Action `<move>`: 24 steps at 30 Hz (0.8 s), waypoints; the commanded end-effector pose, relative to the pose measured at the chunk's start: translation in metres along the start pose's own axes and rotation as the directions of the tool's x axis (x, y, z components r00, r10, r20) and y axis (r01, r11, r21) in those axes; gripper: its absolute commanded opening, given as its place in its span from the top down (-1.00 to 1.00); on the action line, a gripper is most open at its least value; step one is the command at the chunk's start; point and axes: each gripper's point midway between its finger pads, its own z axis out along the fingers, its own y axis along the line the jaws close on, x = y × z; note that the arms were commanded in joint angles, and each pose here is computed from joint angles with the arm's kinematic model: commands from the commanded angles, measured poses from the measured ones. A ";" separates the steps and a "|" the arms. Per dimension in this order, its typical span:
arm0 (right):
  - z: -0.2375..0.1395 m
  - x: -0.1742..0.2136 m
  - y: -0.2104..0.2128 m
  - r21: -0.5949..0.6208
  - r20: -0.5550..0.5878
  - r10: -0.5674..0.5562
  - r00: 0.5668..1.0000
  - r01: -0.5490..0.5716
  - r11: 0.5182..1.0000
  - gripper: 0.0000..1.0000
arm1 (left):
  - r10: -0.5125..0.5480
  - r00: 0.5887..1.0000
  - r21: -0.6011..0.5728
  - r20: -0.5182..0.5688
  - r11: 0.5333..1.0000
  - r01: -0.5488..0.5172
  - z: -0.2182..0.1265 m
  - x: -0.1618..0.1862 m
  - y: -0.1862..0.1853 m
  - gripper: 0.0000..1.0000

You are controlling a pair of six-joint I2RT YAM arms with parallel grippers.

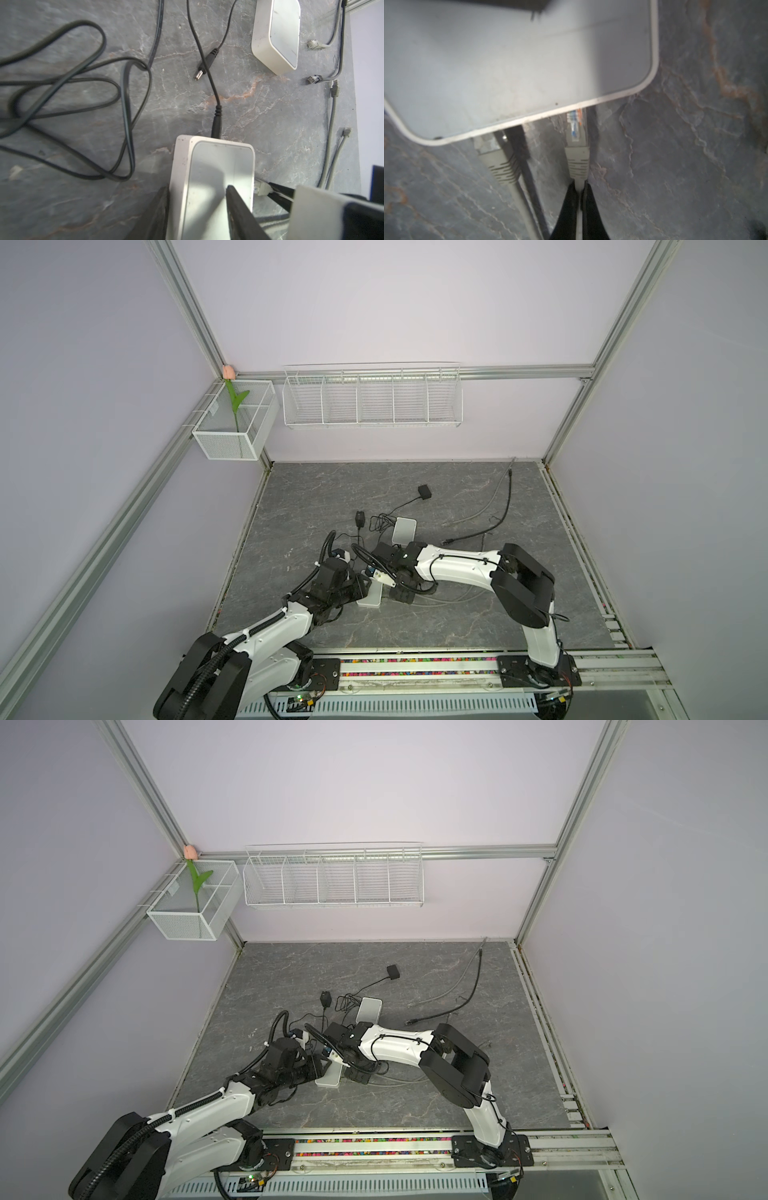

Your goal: Insert the plug into the switch port

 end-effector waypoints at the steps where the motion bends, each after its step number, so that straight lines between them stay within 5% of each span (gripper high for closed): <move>1: 0.001 -0.010 -0.006 0.020 0.016 0.006 1.000 -0.006 1.000 0.87 | 0.000 1.000 -0.044 -0.028 0.999 -0.001 -0.001 0.011 0.013 0.11; 24: -0.006 -0.021 0.012 0.005 0.067 -0.062 0.996 0.062 0.998 0.86 | 0.006 1.000 -0.039 -0.021 0.999 -0.007 0.000 0.004 0.007 0.11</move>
